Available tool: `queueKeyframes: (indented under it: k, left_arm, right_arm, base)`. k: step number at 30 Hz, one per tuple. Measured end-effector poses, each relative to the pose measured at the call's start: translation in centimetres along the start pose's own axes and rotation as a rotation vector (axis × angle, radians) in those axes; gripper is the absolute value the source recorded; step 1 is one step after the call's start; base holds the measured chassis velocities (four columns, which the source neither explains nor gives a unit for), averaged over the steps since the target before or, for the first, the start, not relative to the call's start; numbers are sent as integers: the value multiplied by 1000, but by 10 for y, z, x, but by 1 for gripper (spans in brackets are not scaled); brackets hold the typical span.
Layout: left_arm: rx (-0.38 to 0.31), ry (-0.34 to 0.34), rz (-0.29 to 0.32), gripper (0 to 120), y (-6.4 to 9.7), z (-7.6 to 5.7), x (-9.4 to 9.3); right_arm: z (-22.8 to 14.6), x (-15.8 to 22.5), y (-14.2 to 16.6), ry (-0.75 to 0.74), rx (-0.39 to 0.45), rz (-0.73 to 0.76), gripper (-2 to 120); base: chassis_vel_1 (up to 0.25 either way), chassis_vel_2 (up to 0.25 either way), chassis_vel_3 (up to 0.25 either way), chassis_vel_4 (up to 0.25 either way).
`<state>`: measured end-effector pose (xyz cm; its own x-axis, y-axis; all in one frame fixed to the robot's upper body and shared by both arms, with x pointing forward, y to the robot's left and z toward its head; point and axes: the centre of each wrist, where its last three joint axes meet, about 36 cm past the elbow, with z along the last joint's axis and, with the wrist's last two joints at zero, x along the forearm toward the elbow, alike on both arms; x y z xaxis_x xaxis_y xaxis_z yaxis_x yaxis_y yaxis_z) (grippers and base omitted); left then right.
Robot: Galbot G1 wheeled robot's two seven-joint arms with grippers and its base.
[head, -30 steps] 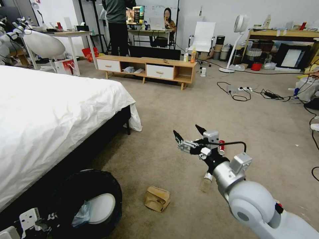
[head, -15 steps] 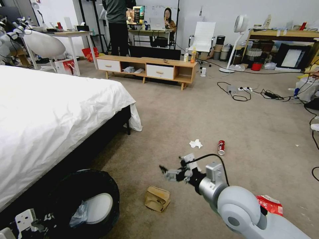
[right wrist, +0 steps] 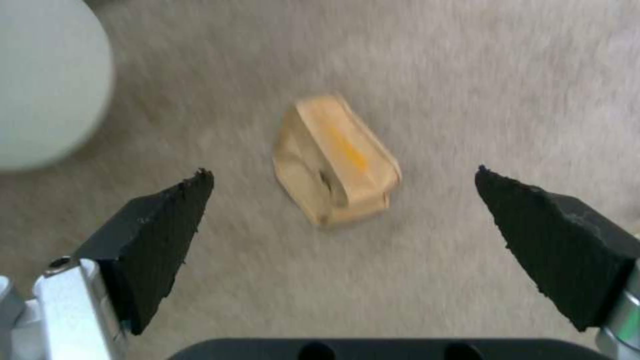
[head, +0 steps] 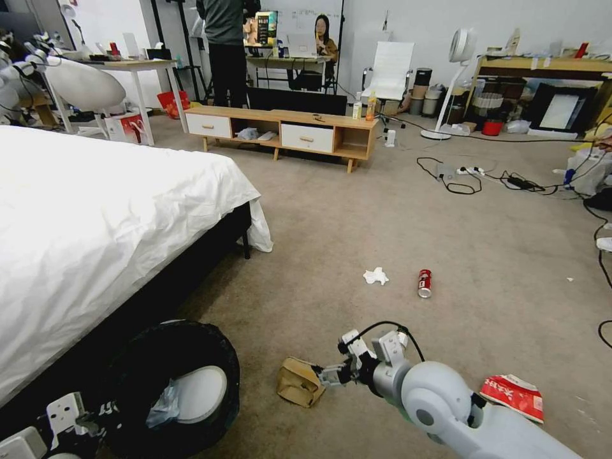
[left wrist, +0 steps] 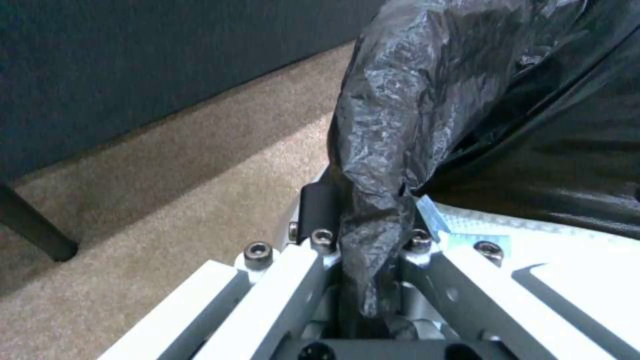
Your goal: Pick up the trash bin and place the garbage on the floor into it.
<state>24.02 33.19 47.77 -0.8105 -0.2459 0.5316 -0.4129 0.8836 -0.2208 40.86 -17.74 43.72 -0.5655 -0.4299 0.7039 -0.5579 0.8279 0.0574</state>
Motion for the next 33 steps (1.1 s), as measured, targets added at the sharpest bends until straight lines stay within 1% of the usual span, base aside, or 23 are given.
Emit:
queueKeyframes:
  k: [2,5,7,12,14,15,18,25,33]
  left_arm:
    - [1,4,1,2,-1,1,-1]
    - [2,4,0,2,-1,2,-1]
    - [6,4,-2,2,-1,2,-1]
    - [8,3,-7,2,0,2,-1]
    - [8,3,-12,2,1,2,0]
    - [8,3,-12,2,1,2,0]
    - [8,1,-13,2,1,2,1]
    - [12,1,-15,2,1,2,2]
    - [14,-1,-19,2,2,2,4]
  right_arm:
    - [11,-17,-1,42,11,11,100]
    - [16,-27,-2,63,21,18,100]
    - [20,-42,-3,90,25,16,100]
    - [19,-59,-5,107,29,19,100]
    - [14,-74,-8,115,36,28,100]
    - [14,-74,-8,115,36,28,100]
    - [15,-94,-12,121,45,48,100]
    - [19,-117,-17,124,49,65,100]
    - [23,-137,-4,127,71,50,100]
  base:
    - [0,0,0,0]
    - [0,0,0,0]
    - [0,0,0,0]
    - [0,0,0,0]
    - [0,0,0,0]
    - [0,0,0,0]
    - [0,0,0,0]
    - [0,0,0,0]
    - [0,0,0,0]
